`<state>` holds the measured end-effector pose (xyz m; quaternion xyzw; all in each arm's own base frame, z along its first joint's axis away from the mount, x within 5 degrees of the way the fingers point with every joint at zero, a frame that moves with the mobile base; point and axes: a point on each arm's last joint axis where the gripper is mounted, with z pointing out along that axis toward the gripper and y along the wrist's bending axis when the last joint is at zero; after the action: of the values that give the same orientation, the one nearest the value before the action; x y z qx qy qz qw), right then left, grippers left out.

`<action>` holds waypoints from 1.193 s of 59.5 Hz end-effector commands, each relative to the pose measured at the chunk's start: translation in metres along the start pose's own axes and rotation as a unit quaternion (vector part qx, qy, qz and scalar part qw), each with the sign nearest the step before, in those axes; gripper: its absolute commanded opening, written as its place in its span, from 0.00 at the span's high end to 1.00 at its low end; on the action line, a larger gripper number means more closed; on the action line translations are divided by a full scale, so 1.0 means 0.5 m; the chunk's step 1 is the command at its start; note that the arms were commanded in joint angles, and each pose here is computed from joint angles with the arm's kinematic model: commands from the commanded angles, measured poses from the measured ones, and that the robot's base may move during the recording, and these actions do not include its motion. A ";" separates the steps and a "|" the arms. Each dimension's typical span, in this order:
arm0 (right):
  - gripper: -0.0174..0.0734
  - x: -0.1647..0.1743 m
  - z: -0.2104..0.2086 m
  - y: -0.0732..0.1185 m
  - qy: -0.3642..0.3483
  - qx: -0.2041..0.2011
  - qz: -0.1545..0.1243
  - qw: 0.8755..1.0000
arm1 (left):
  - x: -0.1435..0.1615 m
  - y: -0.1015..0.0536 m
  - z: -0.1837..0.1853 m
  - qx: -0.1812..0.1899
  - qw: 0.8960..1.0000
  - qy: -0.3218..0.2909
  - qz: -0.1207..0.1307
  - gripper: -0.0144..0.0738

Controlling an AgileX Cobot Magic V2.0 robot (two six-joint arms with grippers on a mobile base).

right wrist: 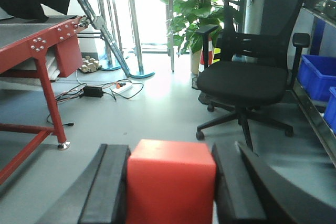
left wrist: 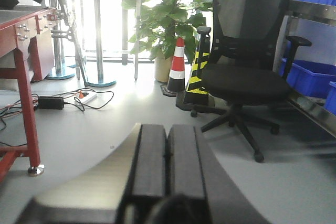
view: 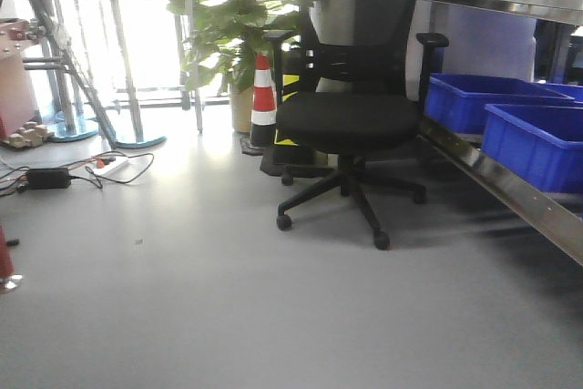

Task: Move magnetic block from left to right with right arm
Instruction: 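Drive the base forward toward the chair and plant, then turn the base toward the second carpeted table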

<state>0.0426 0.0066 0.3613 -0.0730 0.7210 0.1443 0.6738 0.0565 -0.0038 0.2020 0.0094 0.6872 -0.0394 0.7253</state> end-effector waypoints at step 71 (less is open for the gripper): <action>0.53 -0.031 -0.002 0.005 -0.050 -0.008 -0.014 0.999 | -0.011 -0.001 -0.002 0.005 0.999 -0.046 -0.004 0.97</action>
<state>0.0426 0.0066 0.3613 -0.0730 0.7210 0.1443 0.6738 0.0565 -0.0038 0.2020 0.0094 0.6872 -0.0394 0.7253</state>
